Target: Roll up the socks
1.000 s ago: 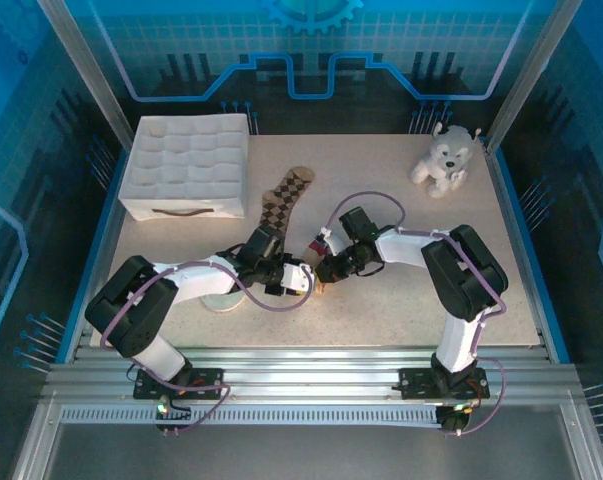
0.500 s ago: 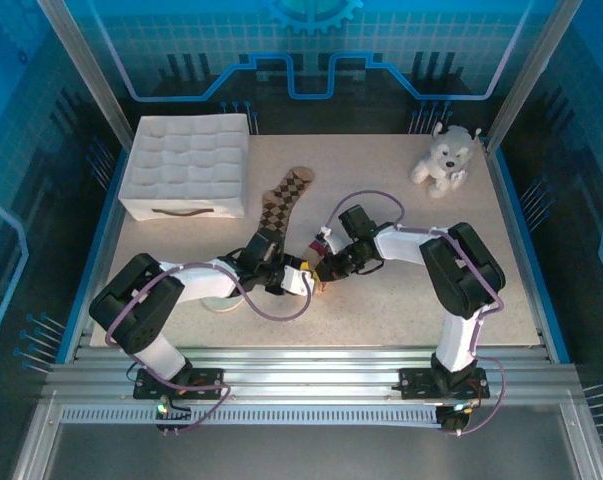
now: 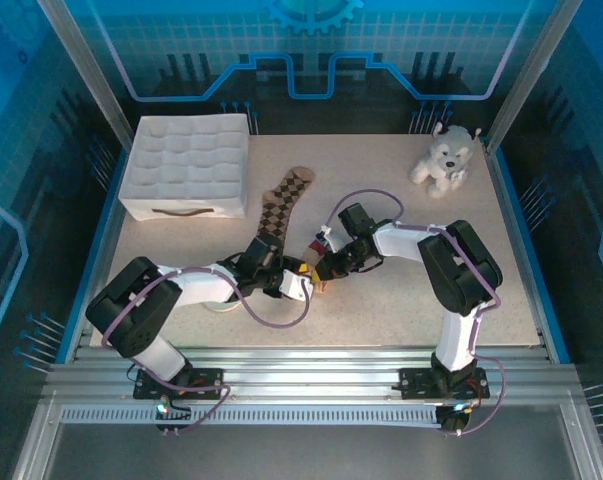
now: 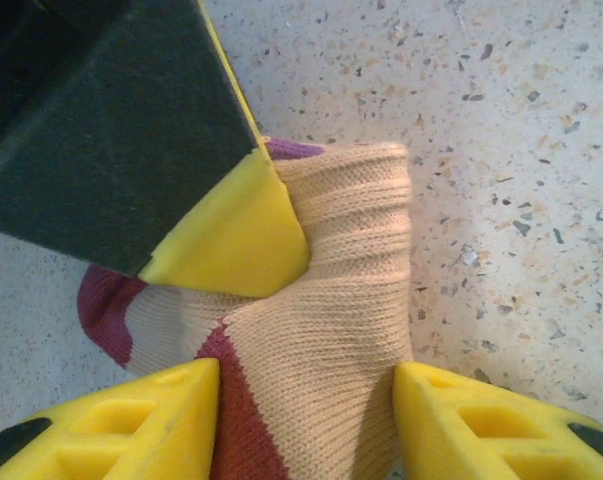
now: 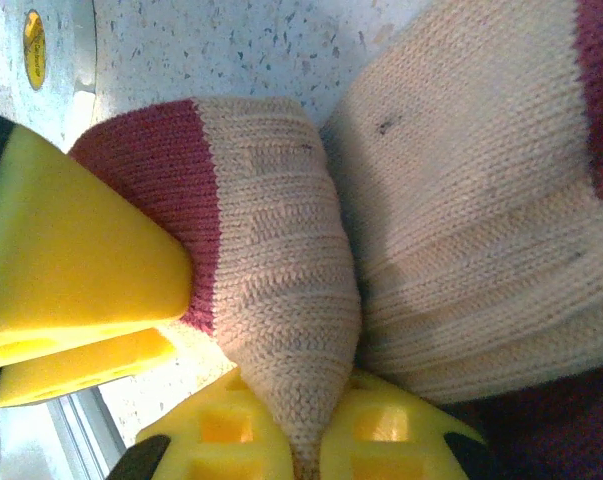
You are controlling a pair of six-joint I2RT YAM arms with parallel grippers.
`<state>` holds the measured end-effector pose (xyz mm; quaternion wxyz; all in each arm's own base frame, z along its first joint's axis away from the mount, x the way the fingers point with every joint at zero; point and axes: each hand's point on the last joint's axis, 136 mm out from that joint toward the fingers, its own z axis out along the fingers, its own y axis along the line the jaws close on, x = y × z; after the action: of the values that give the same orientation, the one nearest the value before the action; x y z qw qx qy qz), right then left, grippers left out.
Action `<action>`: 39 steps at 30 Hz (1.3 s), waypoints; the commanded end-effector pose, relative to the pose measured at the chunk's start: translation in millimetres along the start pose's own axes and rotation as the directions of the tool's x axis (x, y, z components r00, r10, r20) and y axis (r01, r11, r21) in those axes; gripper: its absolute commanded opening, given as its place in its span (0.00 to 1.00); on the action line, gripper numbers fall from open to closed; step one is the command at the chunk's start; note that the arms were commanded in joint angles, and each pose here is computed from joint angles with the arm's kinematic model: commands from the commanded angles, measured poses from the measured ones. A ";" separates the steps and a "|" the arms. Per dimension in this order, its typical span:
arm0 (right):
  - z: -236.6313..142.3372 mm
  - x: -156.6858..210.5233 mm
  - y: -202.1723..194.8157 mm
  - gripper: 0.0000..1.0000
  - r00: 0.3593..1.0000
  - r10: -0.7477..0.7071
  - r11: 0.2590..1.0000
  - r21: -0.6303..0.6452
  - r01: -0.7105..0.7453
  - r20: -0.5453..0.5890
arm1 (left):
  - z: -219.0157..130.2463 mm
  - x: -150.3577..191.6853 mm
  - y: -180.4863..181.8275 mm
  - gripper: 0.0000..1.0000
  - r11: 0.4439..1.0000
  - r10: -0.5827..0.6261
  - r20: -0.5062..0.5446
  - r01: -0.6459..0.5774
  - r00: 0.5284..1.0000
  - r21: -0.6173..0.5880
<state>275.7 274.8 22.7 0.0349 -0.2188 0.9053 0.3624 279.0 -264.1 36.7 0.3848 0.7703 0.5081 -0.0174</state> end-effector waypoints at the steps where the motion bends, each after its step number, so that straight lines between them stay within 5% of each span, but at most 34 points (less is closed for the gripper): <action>1: 10.3 64.7 -82.2 0.00 0.967 0.205 0.938 0.312 -0.150 -0.152 | 8.5 6.0 -23.5 0.48 0.995 0.038 -0.026 -0.036 0.999 0.094; 8: 9.9 62.8 -80.3 0.00 0.967 0.204 0.942 0.298 -0.152 -0.152 | 20.9 19.6 -37.7 0.43 0.988 0.071 -0.088 -0.058 0.994 0.143; 14: -4.1 45.5 -60.9 0.04 0.987 0.125 0.962 0.256 -0.096 -0.099 | 23.0 16.5 -46.7 0.00 0.976 0.073 -0.096 -0.051 0.993 0.212; 19: -32.4 22.4 -40.3 0.28 0.998 0.059 0.967 0.251 -0.053 -0.017 | 20.8 11.8 -60.3 0.00 0.965 0.081 -0.085 -0.057 0.993 0.255; 24: -68.2 -3.7 -21.6 0.39 0.992 0.066 0.970 0.225 -0.089 0.107 | 21.2 9.5 -67.4 0.00 0.955 0.097 -0.097 -0.065 0.990 0.290; 31: -98.8 -10.0 -33.6 0.42 0.962 0.164 0.930 0.291 -0.225 0.219 | 19.3 5.1 -73.4 0.00 0.943 0.106 -0.107 -0.066 0.989 0.327; 39: -68.1 -11.9 -48.8 0.39 0.948 0.252 0.917 0.266 -0.298 0.196 | 14.2 -6.9 -83.5 0.00 0.909 0.096 -0.099 -0.046 0.990 0.414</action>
<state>313.5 199.5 57.9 0.1067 -0.0763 0.9610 0.2435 273.6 -296.4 32.0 0.3300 0.8219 0.4642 0.0064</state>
